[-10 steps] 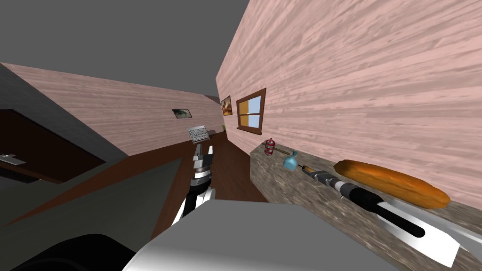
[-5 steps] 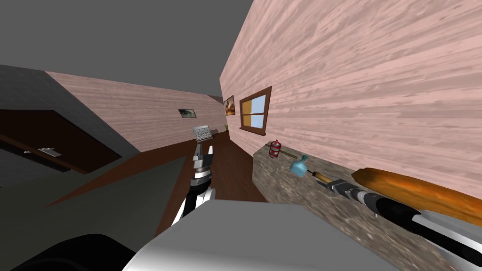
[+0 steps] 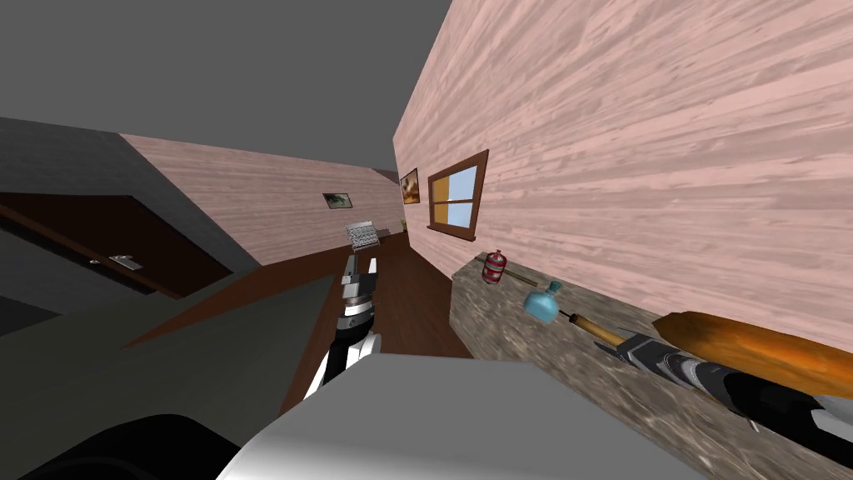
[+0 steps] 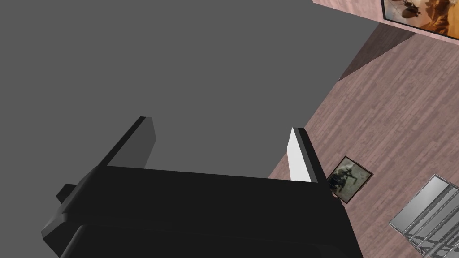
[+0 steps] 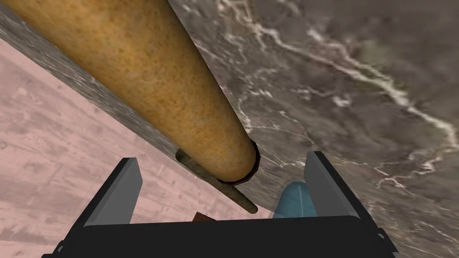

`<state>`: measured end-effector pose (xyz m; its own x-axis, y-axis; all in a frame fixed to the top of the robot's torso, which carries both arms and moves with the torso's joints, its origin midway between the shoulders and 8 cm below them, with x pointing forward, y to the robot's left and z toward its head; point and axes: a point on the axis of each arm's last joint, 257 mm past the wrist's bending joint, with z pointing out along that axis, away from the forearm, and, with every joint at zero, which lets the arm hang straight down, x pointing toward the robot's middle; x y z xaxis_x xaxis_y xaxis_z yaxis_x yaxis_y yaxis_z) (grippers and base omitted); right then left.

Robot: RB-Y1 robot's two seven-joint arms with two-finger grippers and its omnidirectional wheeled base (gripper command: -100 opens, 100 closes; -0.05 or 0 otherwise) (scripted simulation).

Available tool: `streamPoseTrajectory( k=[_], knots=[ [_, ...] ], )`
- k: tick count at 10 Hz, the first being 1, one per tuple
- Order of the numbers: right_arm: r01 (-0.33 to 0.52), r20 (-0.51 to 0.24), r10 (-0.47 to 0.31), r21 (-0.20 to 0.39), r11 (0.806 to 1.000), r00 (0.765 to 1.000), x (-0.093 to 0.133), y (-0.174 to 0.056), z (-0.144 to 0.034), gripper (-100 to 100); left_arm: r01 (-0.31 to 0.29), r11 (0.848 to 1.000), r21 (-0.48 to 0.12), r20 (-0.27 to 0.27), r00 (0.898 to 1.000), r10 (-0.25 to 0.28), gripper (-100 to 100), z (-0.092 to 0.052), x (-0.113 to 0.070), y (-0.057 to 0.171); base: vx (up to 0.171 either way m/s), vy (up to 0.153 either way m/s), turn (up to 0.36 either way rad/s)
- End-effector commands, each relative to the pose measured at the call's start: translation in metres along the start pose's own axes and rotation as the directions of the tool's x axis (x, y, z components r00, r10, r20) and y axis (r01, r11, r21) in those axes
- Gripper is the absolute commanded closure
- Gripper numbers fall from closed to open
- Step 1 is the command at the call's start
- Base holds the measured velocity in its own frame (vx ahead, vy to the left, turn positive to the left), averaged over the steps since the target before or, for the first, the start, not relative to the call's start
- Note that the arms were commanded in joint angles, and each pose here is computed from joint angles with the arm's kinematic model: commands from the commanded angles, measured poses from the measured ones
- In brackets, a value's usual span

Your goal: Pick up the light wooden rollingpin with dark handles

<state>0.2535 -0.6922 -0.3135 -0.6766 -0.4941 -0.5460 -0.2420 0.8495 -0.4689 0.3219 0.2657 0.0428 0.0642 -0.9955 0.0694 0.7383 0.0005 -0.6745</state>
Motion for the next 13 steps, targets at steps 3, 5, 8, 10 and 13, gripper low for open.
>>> streamPoseTrajectory(
  k=[3, 5, 8, 10, 13],
  knots=[
    [0.133, -0.14, -0.135, -0.018, 0.991, 0.981, 0.05, -0.021, -0.026, -100, 0.0, 1.0, 0.0, 0.0, 1.0, 0.0, 0, 0.0, 0.0, 0.0, 0.063, 0.026, 0.087],
    [0.209, -0.223, -0.213, -0.044, 0.977, 0.951, 0.08, -0.034, -0.044, -100, 0.0, 1.0, 0.0, 0.0, 1.0, 0.0, 0, 0.0, 0.0, 0.0, 0.036, 0.006, 0.089],
    [0.277, -0.313, -0.295, -0.101, 0.955, 0.903, 0.119, -0.039, -0.067, -100, 0.0, 1.0, 0.0, 0.0, 1.0, 0.0, 0, 0.0, 0.0, 0.0, 0.043, 0.013, 0.062],
    [0.277, -0.319, -0.298, -0.112, 0.954, 0.899, 0.125, -0.035, -0.069, -100, 0.0, 1.0, 0.0, 0.0, 1.0, 0.0, 0, 0.0, 0.0, 0.0, 0.019, 0.007, 0.019],
    [0.28, -0.312, -0.301, -0.111, 0.954, 0.901, 0.124, -0.036, -0.064, -100, 0.0, 1.0, 0.0, 0.0, 1.0, 0.0, 0, 0.0, 0.0, 0.0, 0.008, 0.0, -0.022]
  ],
)
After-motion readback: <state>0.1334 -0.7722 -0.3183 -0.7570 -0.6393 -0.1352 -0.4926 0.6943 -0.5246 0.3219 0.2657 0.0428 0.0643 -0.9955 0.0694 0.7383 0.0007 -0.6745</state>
